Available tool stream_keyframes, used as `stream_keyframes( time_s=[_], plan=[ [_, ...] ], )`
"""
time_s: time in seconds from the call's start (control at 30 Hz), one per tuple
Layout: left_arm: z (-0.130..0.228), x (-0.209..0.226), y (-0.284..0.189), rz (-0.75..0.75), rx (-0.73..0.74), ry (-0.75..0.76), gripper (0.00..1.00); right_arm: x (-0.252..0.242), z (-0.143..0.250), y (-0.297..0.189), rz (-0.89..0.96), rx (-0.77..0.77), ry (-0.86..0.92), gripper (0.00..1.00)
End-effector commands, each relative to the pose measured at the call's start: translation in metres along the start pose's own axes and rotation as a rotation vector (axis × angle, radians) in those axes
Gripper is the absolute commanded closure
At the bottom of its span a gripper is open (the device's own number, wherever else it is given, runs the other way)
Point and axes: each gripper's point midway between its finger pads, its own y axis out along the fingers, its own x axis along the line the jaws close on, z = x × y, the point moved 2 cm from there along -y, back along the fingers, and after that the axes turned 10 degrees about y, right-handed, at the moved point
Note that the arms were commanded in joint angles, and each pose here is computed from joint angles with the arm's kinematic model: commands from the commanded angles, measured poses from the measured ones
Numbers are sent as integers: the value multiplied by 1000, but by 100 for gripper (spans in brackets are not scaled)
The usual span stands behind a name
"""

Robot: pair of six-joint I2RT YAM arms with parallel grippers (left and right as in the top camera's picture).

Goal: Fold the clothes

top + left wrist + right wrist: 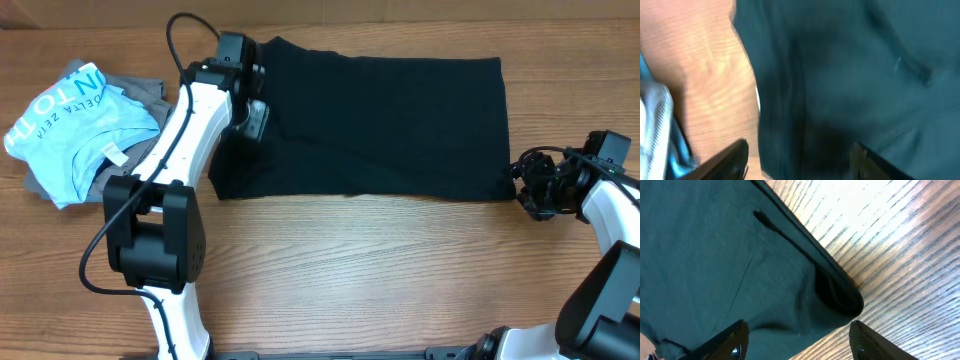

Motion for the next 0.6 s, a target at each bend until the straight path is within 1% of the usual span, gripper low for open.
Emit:
stream_keyframes(
  time_s=[0.0,0.07,0.2,0.3,0.33,0.4,0.5,0.57],
  plan=[
    [26,8,-2,62,102,-133,33,4,-5,-2,1,-18,-13,32],
    [42,5,0,141,160,-159,37,4,-5,-2,1,-17,-13,32],
    [63,1,15,263,196,-176,38,4,-5,-2,1,-17,-12,32],
    [69,-12,27,396,178,-212,40,4,-5,-2,1,-16,-12,32],
    [69,-20,29,460,155,-205,41,4,-5,-2,1,-16,-12,32],
    [67,-29,31,534,122,-195,40,4,-5,-2,1,-17,-12,32],
    [66,-32,35,551,104,-183,41,4,-5,-2,1,-17,-12,32],
    [65,-32,36,548,91,-172,49,4,-5,-2,1,-17,-12,32]
  ],
)
